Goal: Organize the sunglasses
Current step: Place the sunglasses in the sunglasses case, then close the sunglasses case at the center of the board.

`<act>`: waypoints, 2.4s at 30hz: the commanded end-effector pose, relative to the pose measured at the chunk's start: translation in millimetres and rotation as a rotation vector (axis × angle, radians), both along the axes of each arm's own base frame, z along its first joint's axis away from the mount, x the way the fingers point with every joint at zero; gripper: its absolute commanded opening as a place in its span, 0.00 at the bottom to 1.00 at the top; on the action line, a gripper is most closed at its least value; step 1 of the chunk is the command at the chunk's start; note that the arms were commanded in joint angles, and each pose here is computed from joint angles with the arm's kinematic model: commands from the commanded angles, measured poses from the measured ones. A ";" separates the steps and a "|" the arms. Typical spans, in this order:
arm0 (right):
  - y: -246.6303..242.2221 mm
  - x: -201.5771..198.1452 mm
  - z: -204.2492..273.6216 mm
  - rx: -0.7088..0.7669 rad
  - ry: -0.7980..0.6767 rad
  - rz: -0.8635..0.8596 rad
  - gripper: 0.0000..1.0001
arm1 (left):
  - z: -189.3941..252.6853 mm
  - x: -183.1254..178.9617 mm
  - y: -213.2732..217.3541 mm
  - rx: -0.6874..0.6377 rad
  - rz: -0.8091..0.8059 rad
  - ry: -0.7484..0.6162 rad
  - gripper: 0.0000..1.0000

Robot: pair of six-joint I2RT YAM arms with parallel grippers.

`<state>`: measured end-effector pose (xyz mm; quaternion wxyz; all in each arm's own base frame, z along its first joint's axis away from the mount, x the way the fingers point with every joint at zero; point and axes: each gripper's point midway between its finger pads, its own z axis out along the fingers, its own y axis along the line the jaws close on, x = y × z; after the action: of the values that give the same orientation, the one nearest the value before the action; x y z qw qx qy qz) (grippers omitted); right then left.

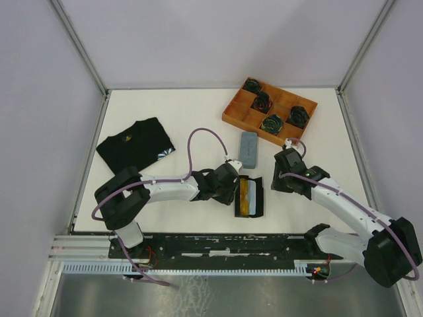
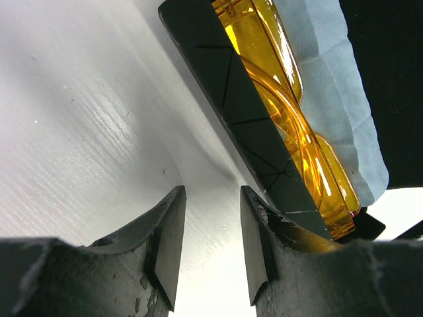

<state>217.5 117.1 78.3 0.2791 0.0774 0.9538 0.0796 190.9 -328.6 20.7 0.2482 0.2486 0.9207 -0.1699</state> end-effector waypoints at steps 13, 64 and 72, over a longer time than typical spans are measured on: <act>41.1 -7.3 -39.5 0.183 0.118 0.106 0.46 | 8.6 1.9 -3.1 -0.016 -0.004 -0.021 0.46; 91.7 -13.3 -49.3 0.151 0.133 0.260 0.58 | 59.8 14.1 49.6 -0.046 0.174 -0.201 0.47; 90.4 -9.2 -28.8 0.121 0.072 0.268 0.59 | 73.7 13.9 52.2 -0.065 0.179 -0.217 0.48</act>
<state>203.1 217.0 37.0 0.2026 -0.0266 0.9587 0.1978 200.9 -277.5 73.3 0.3427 0.2023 0.9074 -0.1354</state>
